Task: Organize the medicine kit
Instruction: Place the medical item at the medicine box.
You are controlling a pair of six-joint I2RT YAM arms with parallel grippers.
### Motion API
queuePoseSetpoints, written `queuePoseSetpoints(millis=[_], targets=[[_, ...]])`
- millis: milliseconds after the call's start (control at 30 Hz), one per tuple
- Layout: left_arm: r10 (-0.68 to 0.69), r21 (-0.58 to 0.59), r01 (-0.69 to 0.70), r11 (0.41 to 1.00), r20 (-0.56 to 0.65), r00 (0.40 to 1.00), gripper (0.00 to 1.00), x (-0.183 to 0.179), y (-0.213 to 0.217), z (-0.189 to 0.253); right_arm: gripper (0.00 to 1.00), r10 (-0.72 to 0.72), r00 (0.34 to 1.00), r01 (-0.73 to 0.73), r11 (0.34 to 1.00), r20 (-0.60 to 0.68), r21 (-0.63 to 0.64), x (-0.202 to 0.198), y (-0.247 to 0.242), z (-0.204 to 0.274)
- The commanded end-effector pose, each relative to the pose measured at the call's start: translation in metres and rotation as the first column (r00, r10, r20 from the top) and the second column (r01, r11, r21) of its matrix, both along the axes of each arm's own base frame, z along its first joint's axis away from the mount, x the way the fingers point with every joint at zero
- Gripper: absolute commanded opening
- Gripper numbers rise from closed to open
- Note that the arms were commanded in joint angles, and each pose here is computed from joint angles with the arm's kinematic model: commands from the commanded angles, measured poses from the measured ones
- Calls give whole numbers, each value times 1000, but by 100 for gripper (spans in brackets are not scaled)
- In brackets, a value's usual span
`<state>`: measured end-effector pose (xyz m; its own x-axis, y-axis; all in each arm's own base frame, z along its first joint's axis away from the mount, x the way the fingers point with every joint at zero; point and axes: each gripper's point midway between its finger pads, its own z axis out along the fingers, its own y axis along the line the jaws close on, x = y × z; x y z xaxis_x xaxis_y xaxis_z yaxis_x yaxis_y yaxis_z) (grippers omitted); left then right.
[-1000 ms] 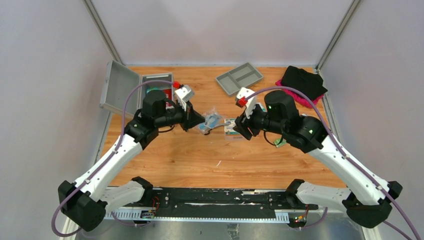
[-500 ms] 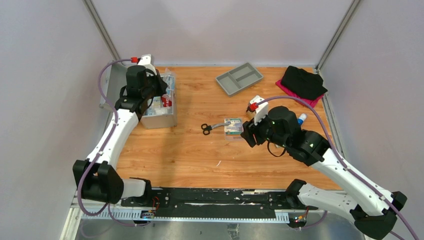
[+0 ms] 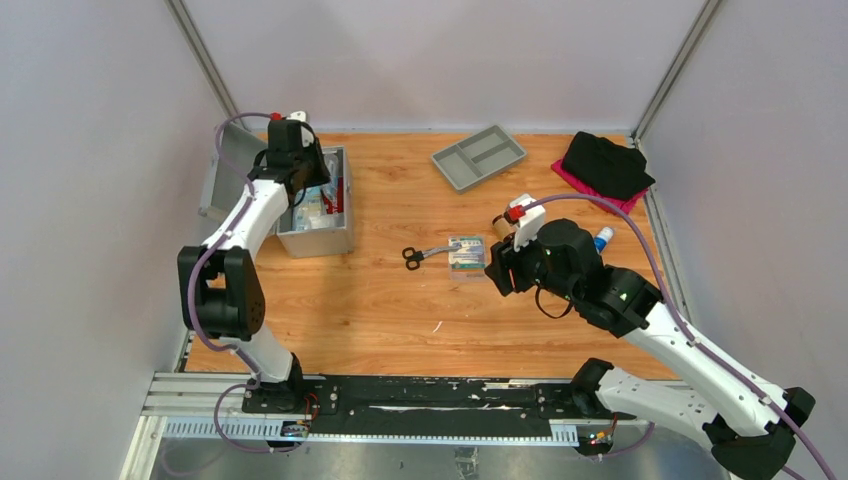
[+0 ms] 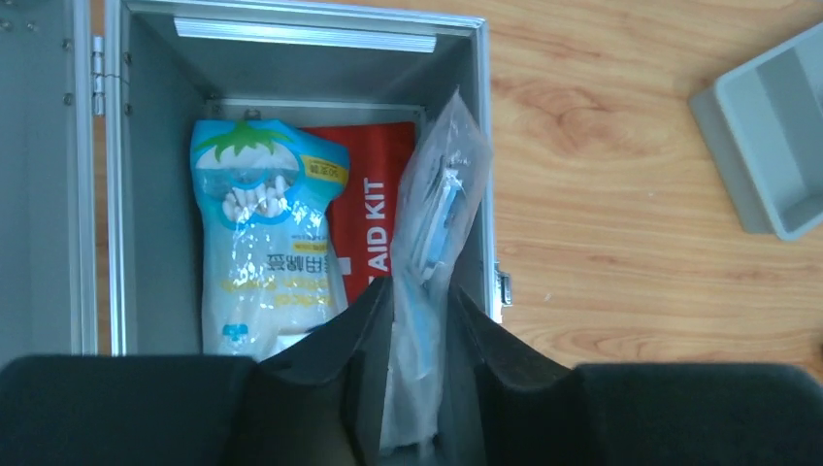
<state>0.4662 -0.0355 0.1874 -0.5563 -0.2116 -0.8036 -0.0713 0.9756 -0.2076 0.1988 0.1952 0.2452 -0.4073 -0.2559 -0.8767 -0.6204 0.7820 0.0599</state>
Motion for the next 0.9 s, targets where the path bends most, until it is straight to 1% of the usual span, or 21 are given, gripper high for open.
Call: queuePoseSetpoints(millis=[0,100,167,233,300,367,500,567,667,767,867], targets=[[65,-3,-65,998,-43,997,41,10,21,-8,58,-17,1000,17,1000,-6,14,-1,0,0],[109,23,-109,994,-10,994,60,4,32,3,58,-37,999,37,999,-4,0,1,-3,-2],[124,34,-125,992,23,992,65,-2,36,17,59,-65,998,65,998,0,-14,5,-7,-4],[124,38,-126,991,51,991,67,-10,37,31,59,-147,989,147,989,4,-25,13,-16,-5],[118,34,-120,992,69,991,67,-20,36,44,59,-262,965,262,964,6,-35,23,-30,-6],[84,8,-85,996,89,993,67,-32,28,54,60,-355,935,354,934,-7,-49,32,-42,-11],[15,-50,-9,999,112,994,67,-60,11,62,61,-472,879,466,881,-69,-85,47,-58,-21],[22,-52,-16,998,117,993,67,-75,12,62,62,-521,848,511,853,-102,-109,55,-67,-28],[57,-82,-45,996,146,988,68,-95,13,56,64,-541,819,529,841,-188,-115,64,-75,-40],[29,-113,-10,993,167,986,69,-109,5,53,65,-585,771,573,810,-252,-127,72,-91,-53],[-16,-131,36,991,152,988,69,-118,-4,40,67,-649,697,643,754,-304,-136,77,-112,-66]])
